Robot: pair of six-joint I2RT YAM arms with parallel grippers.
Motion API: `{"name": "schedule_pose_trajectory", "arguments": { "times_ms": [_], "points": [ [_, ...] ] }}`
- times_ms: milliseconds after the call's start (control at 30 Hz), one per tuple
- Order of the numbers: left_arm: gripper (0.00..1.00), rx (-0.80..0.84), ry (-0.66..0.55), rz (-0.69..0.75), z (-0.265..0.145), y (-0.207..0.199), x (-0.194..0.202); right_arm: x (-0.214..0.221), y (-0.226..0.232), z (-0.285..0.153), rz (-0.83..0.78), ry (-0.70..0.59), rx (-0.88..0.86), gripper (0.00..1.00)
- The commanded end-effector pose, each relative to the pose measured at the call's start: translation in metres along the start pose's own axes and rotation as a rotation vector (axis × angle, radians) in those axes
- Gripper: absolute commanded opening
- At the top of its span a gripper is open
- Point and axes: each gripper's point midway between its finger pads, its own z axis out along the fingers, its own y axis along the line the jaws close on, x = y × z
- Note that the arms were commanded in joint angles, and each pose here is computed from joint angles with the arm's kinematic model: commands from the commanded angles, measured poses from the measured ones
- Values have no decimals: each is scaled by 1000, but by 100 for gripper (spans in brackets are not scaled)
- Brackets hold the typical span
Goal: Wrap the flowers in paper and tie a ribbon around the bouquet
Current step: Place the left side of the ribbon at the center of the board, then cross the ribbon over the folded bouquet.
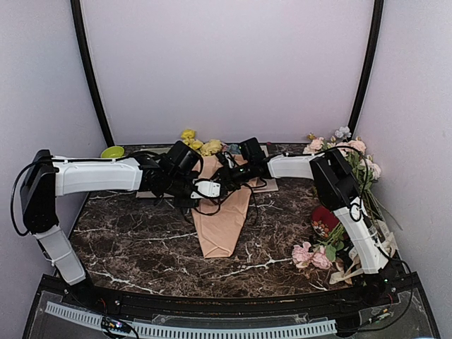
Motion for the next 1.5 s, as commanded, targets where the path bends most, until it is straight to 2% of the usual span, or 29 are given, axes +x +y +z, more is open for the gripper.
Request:
{"name": "schedule_pose_trajectory", "arguments": {
  "times_ms": [0, 200, 367, 400, 533, 667, 767, 900, 1033, 1200, 1467],
  "points": [
    [0, -109, 8, -23, 17, 24, 5, 10, -17, 4, 21, 17, 20, 29],
    [0, -119, 102, -78, 49, 35, 41, 13, -17, 2, 16, 21, 29, 29],
    [0, -108, 163, -140, 49, 34, 64, 13, -17, 2, 16, 19, 30, 29],
    [2, -100, 168, -150, 47, 32, 67, 13, -18, 2, 15, 20, 30, 29],
    [33, -71, 88, -175, 34, 22, 63, 13, -18, 2, 14, 18, 30, 28],
    [55, -4, -199, -203, 1, 23, 16, 14, -18, 2, 16, 20, 31, 28],
    [61, 110, -362, -179, -14, 15, -22, 13, -18, 2, 16, 18, 33, 28],
    [69, 284, -365, -187, -2, -6, -39, 14, -18, 2, 18, 21, 36, 28],
    [75, 289, -345, -167, 16, -15, -37, 16, -19, 1, 18, 24, 38, 28],
    [98, 319, -373, -149, 26, -25, -42, 17, -22, 2, 26, 27, 43, 28],
    [97, 353, -315, -143, 53, -34, -29, 18, -21, 2, 21, 28, 47, 28]
  ]
}}
